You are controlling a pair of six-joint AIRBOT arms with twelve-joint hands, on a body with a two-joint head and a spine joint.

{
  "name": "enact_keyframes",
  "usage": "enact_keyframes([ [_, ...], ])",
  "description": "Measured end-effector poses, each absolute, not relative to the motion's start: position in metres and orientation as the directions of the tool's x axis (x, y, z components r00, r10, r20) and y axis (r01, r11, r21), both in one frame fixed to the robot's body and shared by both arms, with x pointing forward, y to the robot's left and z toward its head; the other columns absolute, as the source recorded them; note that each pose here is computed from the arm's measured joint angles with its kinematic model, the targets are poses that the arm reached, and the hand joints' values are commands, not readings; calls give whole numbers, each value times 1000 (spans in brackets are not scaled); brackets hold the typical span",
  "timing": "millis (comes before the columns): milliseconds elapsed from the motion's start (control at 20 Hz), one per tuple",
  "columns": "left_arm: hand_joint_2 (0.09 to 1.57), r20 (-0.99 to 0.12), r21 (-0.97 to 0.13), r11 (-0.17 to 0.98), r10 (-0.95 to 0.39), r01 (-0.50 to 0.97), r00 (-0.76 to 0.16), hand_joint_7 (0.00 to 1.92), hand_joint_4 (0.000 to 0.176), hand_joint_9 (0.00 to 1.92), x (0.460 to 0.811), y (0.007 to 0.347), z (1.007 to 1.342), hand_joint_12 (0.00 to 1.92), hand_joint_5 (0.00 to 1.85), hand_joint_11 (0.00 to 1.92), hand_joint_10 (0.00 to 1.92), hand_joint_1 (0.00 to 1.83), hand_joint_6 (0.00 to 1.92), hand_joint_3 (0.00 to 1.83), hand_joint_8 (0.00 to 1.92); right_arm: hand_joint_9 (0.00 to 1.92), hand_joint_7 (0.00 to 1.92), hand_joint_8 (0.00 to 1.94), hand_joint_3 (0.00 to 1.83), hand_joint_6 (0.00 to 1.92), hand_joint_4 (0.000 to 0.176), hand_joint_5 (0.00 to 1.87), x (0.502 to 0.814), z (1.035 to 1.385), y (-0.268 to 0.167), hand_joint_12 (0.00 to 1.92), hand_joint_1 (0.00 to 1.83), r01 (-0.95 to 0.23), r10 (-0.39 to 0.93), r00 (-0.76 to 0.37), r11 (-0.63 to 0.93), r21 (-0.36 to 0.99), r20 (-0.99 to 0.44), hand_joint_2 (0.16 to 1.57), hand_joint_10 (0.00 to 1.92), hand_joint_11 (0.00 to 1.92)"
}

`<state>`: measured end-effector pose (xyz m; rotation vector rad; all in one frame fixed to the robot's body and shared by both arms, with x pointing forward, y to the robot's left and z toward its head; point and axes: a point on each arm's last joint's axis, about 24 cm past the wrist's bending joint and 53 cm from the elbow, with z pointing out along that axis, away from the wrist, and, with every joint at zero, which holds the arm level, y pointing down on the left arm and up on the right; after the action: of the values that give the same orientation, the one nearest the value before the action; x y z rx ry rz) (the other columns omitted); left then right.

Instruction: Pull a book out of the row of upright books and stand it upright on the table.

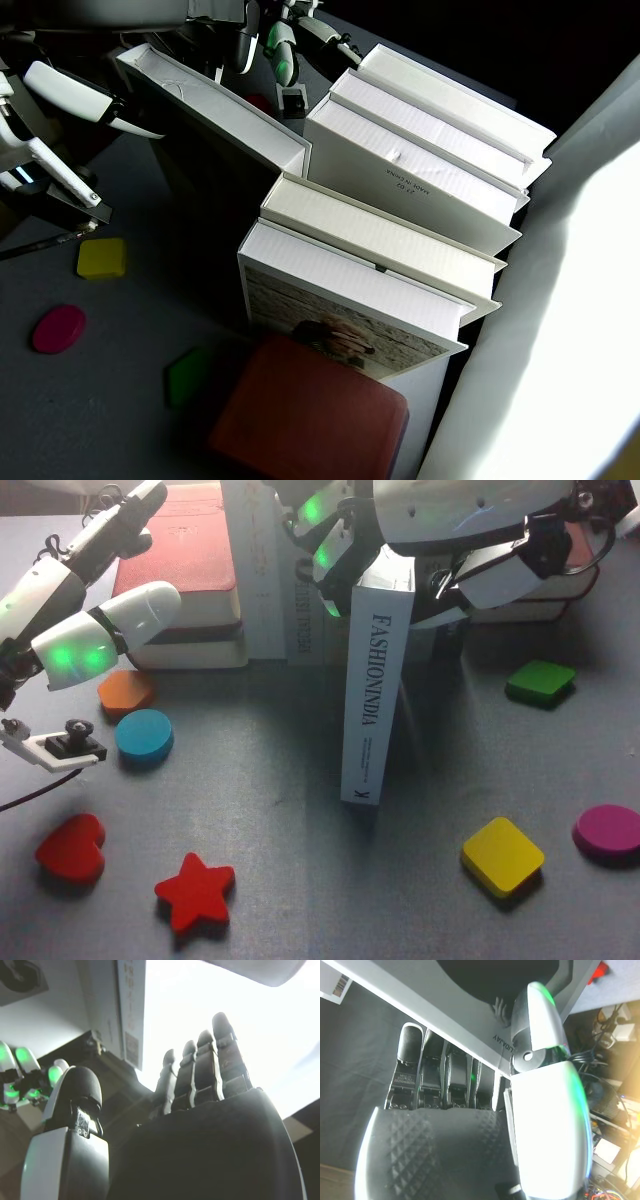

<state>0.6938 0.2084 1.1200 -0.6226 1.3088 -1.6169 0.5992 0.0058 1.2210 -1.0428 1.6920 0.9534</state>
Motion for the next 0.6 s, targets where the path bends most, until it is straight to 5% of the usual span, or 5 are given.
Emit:
enact_keyframes([
  [50, 1318, -156, -941, 0, -888, 340, -432, 3, 33, 49, 695, 209, 1119, 854, 12, 0, 11, 368, 3, 0, 0, 0, 575, 1424, 0, 1197, 0, 913, 599, 1221, 5, 1921, 1185, -925, -227, -239, 348, 150, -944, 1237, 1409, 0],
  [200, 1325, -157, -945, 3, -880, 326, -448, 0, 28, 11, 699, 201, 1114, 181, 7, 0, 3, 336, 1, 1, 0, 0, 575, 1424, 0, 1197, 0, 913, 601, 1213, 2, 1921, 1185, -914, -217, -272, 363, 181, -937, 1237, 1409, 0],
  [400, 1337, -159, -948, 4, -871, 317, -465, 0, 25, 0, 701, 193, 1110, 439, 4, 0, 0, 407, 1, 2, 0, 0, 575, 1424, 0, 1197, 0, 913, 602, 1211, 1, 1921, 1185, -907, -206, -290, 372, 199, -934, 1237, 1409, 0],
  [500, 1334, -157, -949, 3, -872, 316, -464, 0, 61, 0, 702, 193, 1111, 438, 25, 0, 0, 410, 5, 0, 0, 0, 575, 1424, 0, 1197, 0, 913, 602, 1211, 1, 1921, 1185, -905, -204, -294, 373, 204, -934, 1237, 1409, 0],
  [600, 1325, -161, -948, 3, -868, 318, -471, 0, 47, 0, 704, 189, 1114, 546, 33, 0, 0, 423, 3, 0, 0, 0, 575, 1424, 0, 1197, 0, 913, 603, 1210, 0, 1921, 1185, -903, -202, -298, 377, 207, -933, 1237, 1409, 0],
])
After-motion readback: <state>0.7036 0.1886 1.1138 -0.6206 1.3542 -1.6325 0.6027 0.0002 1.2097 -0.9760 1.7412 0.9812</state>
